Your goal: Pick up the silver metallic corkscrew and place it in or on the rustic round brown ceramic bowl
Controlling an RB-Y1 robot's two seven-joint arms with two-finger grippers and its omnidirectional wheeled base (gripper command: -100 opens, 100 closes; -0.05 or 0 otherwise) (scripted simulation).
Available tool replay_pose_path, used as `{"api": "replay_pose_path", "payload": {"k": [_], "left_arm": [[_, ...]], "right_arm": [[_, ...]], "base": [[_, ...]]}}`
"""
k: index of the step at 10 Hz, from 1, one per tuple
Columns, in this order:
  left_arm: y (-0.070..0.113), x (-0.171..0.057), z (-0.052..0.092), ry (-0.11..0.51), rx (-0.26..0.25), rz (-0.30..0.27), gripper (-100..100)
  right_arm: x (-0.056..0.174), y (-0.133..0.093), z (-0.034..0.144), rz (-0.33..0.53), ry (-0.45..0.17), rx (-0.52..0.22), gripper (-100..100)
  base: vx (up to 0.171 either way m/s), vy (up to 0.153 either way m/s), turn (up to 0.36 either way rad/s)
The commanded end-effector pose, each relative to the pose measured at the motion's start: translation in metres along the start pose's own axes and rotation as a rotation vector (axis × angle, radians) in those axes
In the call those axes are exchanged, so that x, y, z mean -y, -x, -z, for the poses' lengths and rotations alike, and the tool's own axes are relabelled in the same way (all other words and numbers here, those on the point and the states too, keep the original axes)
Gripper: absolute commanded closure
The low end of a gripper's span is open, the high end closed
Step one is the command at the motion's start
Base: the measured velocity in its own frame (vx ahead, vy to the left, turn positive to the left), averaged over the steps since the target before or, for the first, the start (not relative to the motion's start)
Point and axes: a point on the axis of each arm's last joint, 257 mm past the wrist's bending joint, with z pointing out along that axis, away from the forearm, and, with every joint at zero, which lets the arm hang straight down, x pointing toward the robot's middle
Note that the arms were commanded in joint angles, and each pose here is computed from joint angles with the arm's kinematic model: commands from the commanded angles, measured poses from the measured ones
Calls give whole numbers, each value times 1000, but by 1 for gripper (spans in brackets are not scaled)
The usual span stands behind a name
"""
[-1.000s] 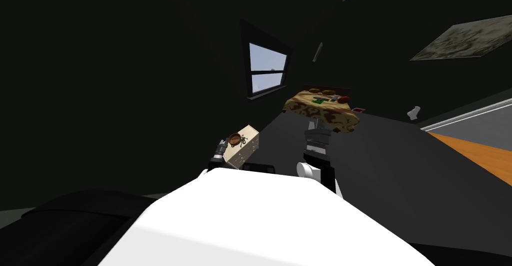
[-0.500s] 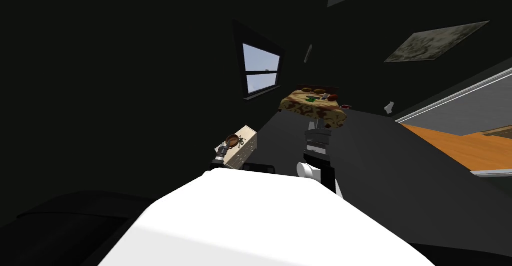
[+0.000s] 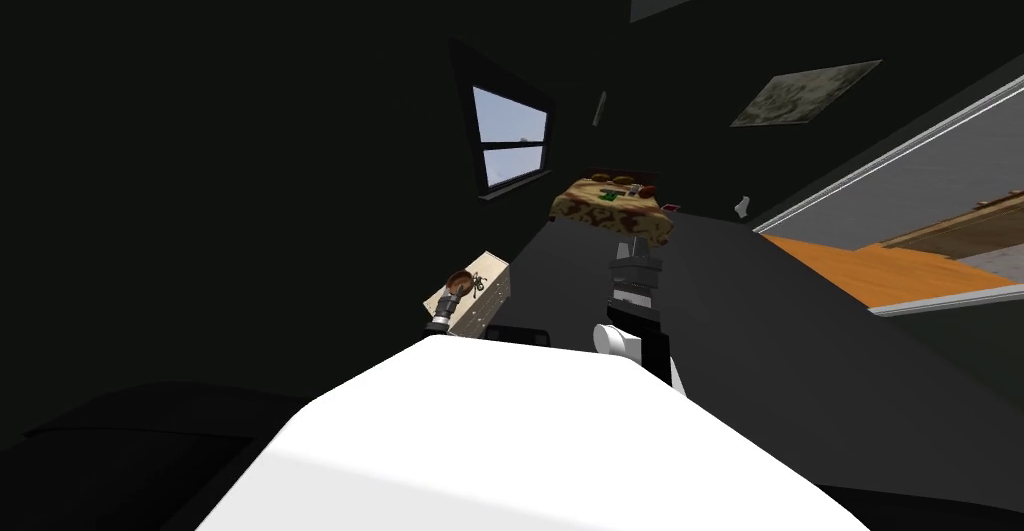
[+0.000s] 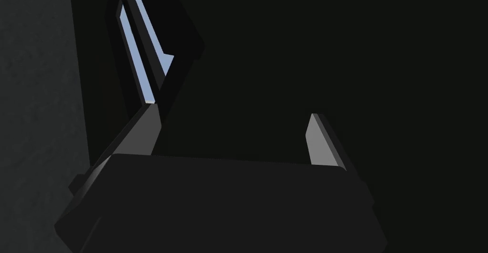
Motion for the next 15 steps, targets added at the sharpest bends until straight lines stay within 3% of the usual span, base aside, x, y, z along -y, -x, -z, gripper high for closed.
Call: {"api": "replay_pose_path", "payload": {"k": [1,4,5,6,7,10,15], "left_arm": [[-9,-3,1,-1,-14,-45,-100],[-28,-14,12,24,-58,-82,-100],[-33,-14,11,17,-65,-120,-100],[-42,-22,19,37,-91,-120,-100],[-45,-20,16,25,-93,-159,-100],[-53,-27,24,43,-117,-159,-100],[-78,-42,38,48,-193,-277,-100]], "right_arm": [[0,0,0,0,0,0,0],[0,0,0,0,0,0,0],[0,0,0,0,0,0,0],[0,0,0,0,0,0,0],[0,0,0,0,0,0,0],[0,0,0,0,0,0,0],[0,0,0,0,0,0,0]], "base": [[0,28,-217],[4,37,-138],[7,35,-204],[6,31,-86],[11,33,-135],[4,16,-34],[17,32,-155]]}}
